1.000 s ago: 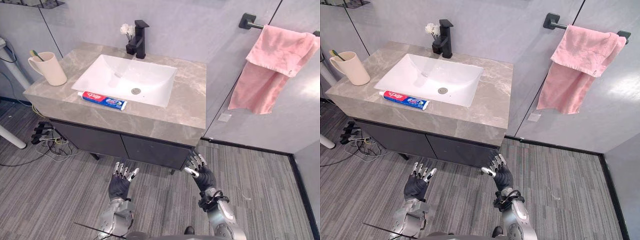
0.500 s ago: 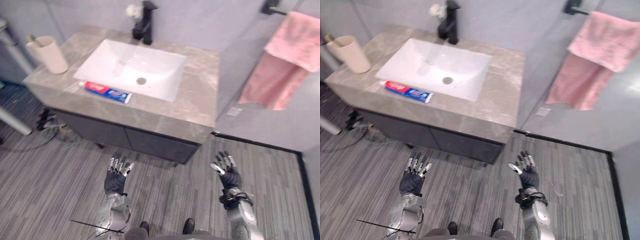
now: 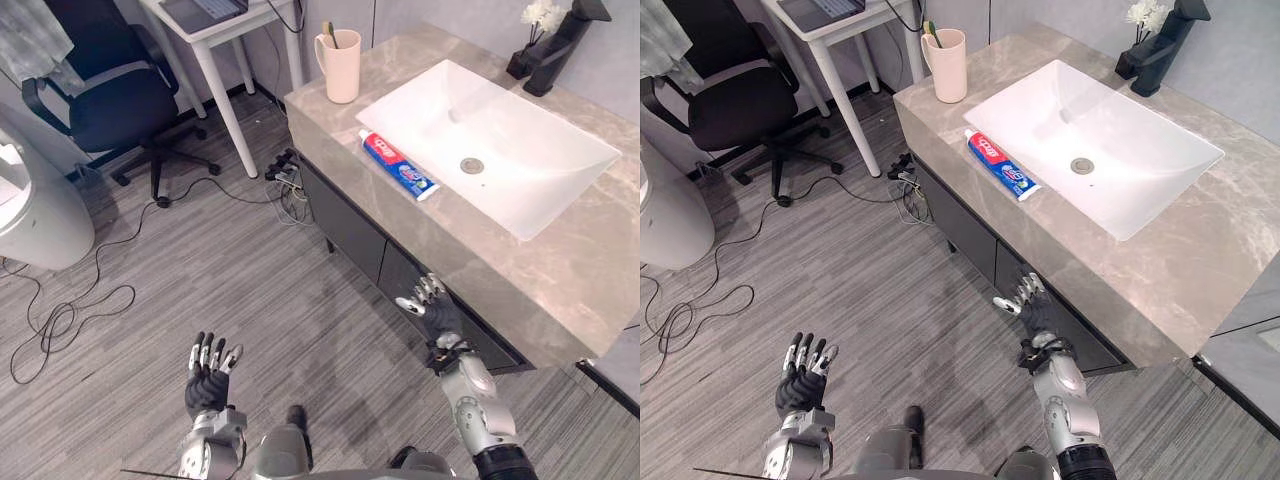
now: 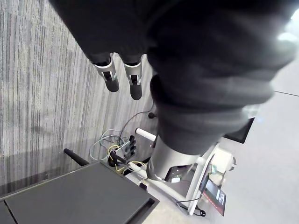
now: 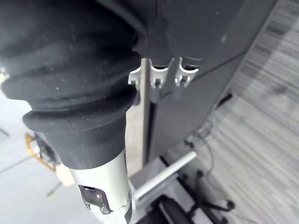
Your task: Organize washtable
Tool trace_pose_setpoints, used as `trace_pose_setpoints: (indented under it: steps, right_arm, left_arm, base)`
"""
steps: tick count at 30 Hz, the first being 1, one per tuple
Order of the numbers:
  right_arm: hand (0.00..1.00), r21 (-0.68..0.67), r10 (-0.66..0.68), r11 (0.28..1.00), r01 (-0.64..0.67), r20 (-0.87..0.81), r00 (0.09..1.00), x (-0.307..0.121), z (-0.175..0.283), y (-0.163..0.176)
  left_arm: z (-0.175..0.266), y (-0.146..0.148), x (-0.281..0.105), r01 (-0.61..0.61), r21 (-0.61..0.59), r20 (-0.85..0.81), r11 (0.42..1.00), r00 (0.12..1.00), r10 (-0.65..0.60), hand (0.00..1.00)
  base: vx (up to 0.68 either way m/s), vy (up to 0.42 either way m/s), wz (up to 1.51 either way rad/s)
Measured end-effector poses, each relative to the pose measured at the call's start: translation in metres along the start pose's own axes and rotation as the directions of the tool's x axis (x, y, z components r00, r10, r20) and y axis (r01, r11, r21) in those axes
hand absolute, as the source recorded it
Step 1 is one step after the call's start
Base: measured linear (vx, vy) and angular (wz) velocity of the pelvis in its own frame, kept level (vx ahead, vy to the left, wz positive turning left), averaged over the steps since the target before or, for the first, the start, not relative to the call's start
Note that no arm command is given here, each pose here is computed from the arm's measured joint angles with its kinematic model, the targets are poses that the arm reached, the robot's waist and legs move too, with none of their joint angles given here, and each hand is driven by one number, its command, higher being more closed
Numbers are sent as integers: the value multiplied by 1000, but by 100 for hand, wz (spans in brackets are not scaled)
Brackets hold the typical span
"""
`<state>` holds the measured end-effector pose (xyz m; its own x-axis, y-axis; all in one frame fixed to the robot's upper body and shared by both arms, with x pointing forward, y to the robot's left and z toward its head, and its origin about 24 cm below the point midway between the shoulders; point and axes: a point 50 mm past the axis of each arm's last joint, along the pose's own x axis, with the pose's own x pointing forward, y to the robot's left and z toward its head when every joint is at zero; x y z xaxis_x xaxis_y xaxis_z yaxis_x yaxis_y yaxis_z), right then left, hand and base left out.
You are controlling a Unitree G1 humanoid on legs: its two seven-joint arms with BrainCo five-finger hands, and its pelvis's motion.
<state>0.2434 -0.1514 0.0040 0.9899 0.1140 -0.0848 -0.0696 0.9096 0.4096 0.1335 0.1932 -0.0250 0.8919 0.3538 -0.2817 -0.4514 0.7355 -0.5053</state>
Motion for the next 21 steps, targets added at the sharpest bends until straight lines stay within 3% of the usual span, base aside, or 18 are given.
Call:
trace_pose_setpoints:
  steps: [7, 12, 21]
  right_arm:
    - [0, 77, -96, 992, 100, -52, 994, -21, -21, -6]
    - [0, 124, -150, 979, 159, -78, 986, -46, -31, -5]
    - [0, 115, -232, 965, 236, -45, 972, -64, -25, -18]
  left_arm:
    - [8, -27, 19, 136, 20, 38, 991, 990, -137, 0]
    - [13, -28, 20, 175, 91, 34, 980, 983, -178, 0]
    - [5, -46, 18, 267, 94, -1, 959, 963, -268, 0]
  base:
    - [3, 392, -25]
    - [64, 322, -18]
    - [179, 55, -16]
